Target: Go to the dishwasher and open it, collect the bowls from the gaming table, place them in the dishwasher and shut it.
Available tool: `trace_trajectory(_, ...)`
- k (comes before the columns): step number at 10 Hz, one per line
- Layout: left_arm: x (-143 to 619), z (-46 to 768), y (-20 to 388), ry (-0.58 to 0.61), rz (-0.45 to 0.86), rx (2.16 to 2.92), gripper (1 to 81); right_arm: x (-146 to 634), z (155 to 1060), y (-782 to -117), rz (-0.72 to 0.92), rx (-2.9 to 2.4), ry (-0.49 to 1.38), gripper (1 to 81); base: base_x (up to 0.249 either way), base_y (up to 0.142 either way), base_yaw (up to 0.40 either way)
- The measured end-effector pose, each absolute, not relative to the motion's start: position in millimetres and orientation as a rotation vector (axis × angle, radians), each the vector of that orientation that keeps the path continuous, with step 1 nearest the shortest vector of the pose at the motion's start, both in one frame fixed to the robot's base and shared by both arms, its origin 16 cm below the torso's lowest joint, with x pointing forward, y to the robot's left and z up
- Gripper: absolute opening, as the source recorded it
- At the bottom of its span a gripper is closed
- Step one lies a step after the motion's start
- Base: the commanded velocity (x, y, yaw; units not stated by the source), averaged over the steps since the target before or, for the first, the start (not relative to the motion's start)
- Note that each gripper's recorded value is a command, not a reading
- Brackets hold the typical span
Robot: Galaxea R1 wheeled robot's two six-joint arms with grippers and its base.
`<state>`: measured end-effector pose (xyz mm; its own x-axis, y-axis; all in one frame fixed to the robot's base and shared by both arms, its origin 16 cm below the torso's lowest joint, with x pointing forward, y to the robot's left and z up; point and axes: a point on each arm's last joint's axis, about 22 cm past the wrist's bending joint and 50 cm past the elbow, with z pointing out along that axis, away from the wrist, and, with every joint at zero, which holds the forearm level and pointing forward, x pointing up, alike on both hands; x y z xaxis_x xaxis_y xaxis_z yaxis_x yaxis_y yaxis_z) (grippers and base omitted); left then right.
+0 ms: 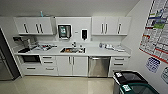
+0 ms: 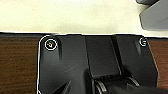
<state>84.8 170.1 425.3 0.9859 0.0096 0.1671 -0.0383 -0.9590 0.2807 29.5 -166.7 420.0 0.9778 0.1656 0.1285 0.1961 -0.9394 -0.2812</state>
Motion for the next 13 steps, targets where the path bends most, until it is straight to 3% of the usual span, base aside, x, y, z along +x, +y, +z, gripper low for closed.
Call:
trace_trajectory(6, 84, 425, 177, -0.02, 0.244, 2.853, 81.1, 30, 421, -161, -0.151, -2.821, -0.264, 81.1, 0.144, 0.064, 0.0)
trace_trajectory(9, 82, 425, 171, -0.02, 0.241, 2.848, 81.1, 27, 420, -167, -0.145, -2.827, -0.267, 81.1, 0.146, 0.0, 0.0)
trace_trajectory(10, 92, 429, 151, -0.024, 0.255, 2.815, 81.1, 35, 418, -187, -0.153, -2.857, -0.269, 81.1, 0.147, 0.0, 0.0)
trace_trajectory(13, 85, 425, 172, -0.021, 0.244, 2.846, 81.1, 30, 421, -160, -0.149, -2.821, -0.275, 81.1, 0.146, 0.0, 0.0)
